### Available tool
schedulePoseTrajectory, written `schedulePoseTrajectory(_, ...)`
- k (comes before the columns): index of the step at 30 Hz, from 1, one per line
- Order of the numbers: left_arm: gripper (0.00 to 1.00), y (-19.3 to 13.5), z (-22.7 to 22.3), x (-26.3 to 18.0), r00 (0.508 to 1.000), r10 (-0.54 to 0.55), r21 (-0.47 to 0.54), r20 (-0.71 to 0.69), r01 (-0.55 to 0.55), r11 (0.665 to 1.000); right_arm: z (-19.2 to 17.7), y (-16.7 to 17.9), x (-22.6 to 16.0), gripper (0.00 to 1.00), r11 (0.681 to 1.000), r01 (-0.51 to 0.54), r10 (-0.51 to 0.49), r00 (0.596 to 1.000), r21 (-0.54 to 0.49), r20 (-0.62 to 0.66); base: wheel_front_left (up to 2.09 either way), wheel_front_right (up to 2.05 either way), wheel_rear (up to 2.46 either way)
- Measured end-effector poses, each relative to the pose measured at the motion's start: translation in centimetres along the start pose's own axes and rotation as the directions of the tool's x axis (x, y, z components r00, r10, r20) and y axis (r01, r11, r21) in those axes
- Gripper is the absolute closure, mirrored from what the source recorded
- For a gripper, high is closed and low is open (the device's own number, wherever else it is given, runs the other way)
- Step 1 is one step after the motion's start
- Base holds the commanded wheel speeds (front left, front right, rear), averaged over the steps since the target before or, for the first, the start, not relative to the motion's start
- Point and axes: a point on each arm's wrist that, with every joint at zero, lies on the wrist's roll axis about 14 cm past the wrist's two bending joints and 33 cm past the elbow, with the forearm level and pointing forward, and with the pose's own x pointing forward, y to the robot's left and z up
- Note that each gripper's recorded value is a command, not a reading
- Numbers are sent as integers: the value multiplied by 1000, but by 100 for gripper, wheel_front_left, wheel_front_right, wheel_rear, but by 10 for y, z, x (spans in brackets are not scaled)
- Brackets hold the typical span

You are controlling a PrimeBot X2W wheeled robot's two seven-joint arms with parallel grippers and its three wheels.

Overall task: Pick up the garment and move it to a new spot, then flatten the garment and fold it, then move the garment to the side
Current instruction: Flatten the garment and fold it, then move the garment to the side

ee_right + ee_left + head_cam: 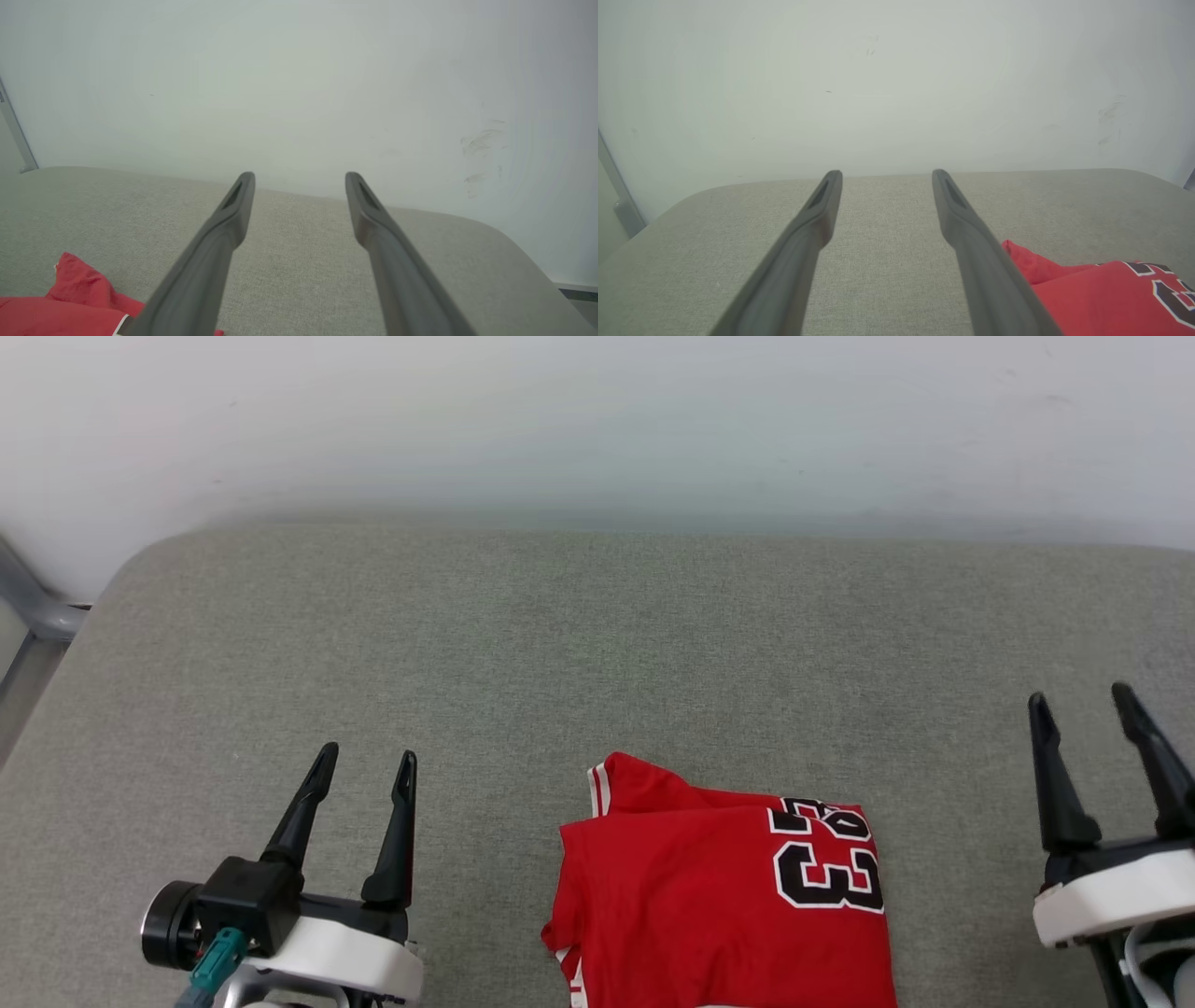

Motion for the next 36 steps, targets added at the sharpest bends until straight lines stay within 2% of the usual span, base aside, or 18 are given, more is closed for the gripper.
schedulePoseTrajectory(14,0,-4,0,-9,1000,-1,7,0,1,1000,-27,5,-23,0,998,41,-39,998,51,-54,0,0,0)
schedulePoseTrajectory(18,0,-2,0,-9,1000,3,9,0,-3,1000,-38,10,-23,0,997,30,-21,993,73,-115,0,0,0)
schedulePoseTrajectory(21,0,-1,-2,-9,1000,5,11,-7,-4,1000,-53,18,-23,0,996,-3,23,977,94,-213,0,0,0)
schedulePoseTrajectory(23,0,0,-3,-7,1000,8,13,-8,-7,1000,-68,28,-24,0,993,-42,76,946,113,-317,0,0,0)
schedulePoseTrajectory(26,0,3,-7,-6,1000,16,17,-20,-15,1000,-89,43,-31,0,984,-101,161,867,150,-472,0,0,0)
schedulePoseTrajectory(29,0,4,-11,-5,999,20,19,-32,-20,1000,-103,55,-38,0,973,-145,226,772,182,-594,0,0,0)
schedulePoseTrajectory(33,0,6,-14,-2,999,29,17,-37,-28,999,-124,65,-52,0,963,-176,269,623,203,-735,0,0,0)
schedulePoseTrajectory(36,0,9,-17,-3,998,38,20,-48,-37,999,-137,71,-61,0,958,-156,285,523,239,-803,0,0,0)
